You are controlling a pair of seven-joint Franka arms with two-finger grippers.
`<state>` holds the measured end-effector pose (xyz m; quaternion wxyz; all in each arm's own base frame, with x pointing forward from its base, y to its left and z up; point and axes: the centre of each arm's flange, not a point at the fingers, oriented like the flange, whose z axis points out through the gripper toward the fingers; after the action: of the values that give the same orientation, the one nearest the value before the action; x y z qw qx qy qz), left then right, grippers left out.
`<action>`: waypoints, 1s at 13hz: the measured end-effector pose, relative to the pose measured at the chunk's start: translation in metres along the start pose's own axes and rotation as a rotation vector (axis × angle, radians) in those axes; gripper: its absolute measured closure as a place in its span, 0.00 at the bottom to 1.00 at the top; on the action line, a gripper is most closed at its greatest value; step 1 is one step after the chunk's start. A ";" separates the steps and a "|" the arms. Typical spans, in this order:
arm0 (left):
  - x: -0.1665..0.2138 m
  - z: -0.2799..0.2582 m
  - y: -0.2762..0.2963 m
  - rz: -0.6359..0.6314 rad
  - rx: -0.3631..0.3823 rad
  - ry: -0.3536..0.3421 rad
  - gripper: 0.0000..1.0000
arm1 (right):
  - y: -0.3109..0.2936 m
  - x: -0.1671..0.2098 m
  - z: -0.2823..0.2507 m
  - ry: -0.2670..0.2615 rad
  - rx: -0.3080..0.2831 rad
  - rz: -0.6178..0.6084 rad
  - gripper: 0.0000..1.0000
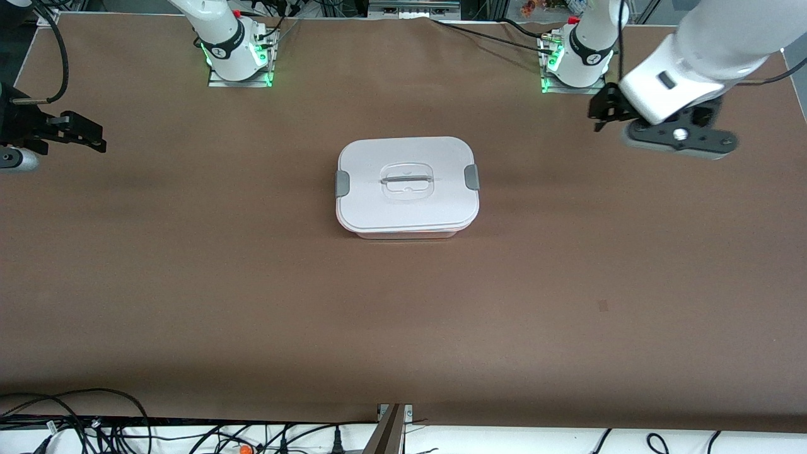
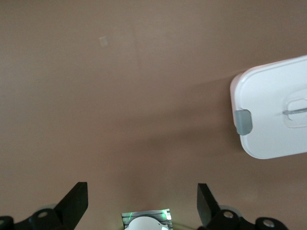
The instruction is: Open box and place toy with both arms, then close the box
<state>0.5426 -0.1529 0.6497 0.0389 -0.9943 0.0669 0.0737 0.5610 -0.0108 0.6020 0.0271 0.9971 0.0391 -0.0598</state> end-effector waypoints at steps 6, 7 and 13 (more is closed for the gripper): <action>0.003 -0.001 -0.050 -0.104 -0.004 0.026 0.00 | 0.000 0.000 0.000 -0.001 0.000 0.001 0.00; 0.005 0.000 -0.065 -0.137 -0.001 0.032 0.00 | 0.000 0.000 0.000 -0.001 0.000 0.000 0.00; 0.010 0.000 -0.095 -0.212 -0.030 0.059 0.00 | 0.000 0.000 0.001 -0.001 0.000 0.001 0.00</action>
<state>0.5655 -0.0603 0.6543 0.0294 -0.9980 -0.0387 0.0409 0.5613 -0.0112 0.6015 0.0270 0.9971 0.0387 -0.0603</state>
